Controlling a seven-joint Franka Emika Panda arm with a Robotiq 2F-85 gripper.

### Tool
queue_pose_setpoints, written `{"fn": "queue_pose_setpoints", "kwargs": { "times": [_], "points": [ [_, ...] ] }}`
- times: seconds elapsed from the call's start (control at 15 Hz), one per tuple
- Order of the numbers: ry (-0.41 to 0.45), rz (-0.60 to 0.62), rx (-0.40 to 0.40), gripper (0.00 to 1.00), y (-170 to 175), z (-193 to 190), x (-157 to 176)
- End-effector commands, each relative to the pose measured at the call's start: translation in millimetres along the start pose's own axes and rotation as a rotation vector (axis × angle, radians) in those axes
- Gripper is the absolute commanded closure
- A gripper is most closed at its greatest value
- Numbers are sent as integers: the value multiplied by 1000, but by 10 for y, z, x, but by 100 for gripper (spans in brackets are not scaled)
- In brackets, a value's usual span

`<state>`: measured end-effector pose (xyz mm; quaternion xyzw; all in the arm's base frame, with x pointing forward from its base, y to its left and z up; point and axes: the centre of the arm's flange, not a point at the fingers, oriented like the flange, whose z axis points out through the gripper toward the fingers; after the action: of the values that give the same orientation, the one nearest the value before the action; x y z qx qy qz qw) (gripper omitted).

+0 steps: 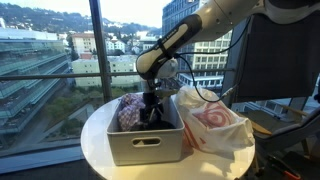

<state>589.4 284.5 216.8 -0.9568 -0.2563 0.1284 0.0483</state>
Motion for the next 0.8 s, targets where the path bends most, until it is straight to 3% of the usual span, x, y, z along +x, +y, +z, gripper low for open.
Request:
{"fn": "queue_pose_setpoints", "kwargs": {
  "times": [0.0, 0.47, 0.73],
  "points": [
    [6, 121, -80, 0, 105, -91, -139],
    [16, 257, -158, 0, 296, -160, -248],
    [12, 285, -160, 0, 375, 25, -182]
  ]
}}
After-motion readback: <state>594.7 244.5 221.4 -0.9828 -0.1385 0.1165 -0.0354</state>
